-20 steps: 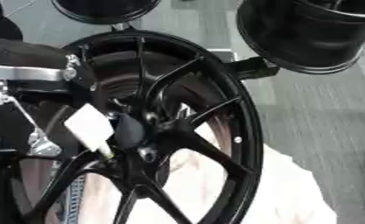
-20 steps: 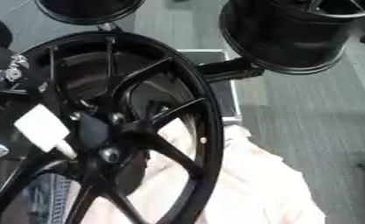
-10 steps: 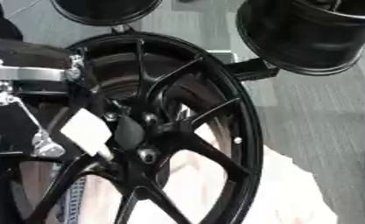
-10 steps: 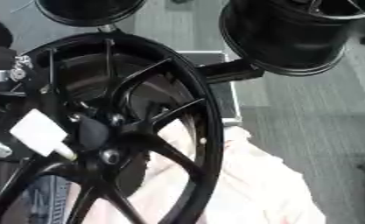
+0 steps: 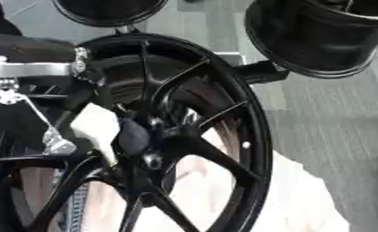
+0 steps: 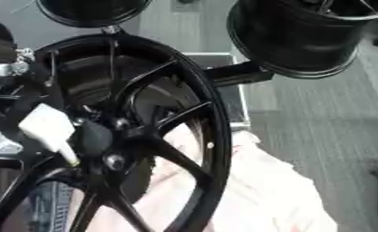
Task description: Pull the pin out of the wheel hub.
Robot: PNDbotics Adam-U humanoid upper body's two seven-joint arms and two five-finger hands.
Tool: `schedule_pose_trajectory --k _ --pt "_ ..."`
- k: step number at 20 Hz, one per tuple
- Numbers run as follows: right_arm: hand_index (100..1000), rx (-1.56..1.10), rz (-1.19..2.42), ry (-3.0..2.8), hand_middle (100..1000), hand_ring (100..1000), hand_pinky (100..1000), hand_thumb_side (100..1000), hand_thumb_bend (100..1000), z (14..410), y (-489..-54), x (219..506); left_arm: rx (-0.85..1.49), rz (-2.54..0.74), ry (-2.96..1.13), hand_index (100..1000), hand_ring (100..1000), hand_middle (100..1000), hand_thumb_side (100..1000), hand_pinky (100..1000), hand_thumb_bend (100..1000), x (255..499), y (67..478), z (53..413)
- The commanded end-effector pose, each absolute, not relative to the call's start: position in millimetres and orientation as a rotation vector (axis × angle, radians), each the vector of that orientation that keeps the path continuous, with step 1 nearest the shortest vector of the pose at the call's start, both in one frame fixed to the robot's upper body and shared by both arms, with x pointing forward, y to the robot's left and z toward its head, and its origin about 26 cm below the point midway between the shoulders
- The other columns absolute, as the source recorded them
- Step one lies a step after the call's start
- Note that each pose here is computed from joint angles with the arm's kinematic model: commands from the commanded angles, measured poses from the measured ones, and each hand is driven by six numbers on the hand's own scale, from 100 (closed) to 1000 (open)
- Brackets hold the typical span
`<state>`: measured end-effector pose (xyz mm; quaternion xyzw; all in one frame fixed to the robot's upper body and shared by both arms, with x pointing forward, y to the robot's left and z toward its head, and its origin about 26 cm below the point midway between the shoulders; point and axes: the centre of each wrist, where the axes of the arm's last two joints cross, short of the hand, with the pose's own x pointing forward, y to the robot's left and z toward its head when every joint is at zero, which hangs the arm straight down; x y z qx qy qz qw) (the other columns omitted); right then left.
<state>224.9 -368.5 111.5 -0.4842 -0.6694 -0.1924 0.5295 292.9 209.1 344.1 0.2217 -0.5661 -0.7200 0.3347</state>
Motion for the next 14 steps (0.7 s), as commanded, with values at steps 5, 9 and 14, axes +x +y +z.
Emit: schedule_pose_trajectory --k 5,9,14 --pt "634 -1.191 -0.456 -1.605 557 592 549 470 100 116.9 -373.1 221.9 0.64 -1.788 -1.691 407 433 254 100 631 348 281.5 220.4 381.9" --pt "633 -1.206 -0.457 -1.599 558 592 549 470 100 116.4 -374.9 220.4 0.703 -1.659 -1.816 401 427 247 100 631 332 275.6 239.1 398.7" --pt "633 -1.223 -0.461 -1.586 558 592 550 470 100 114.8 -376.6 218.0 0.857 -1.391 -1.865 398 422 240 100 631 304 267.6 278.2 409.2"
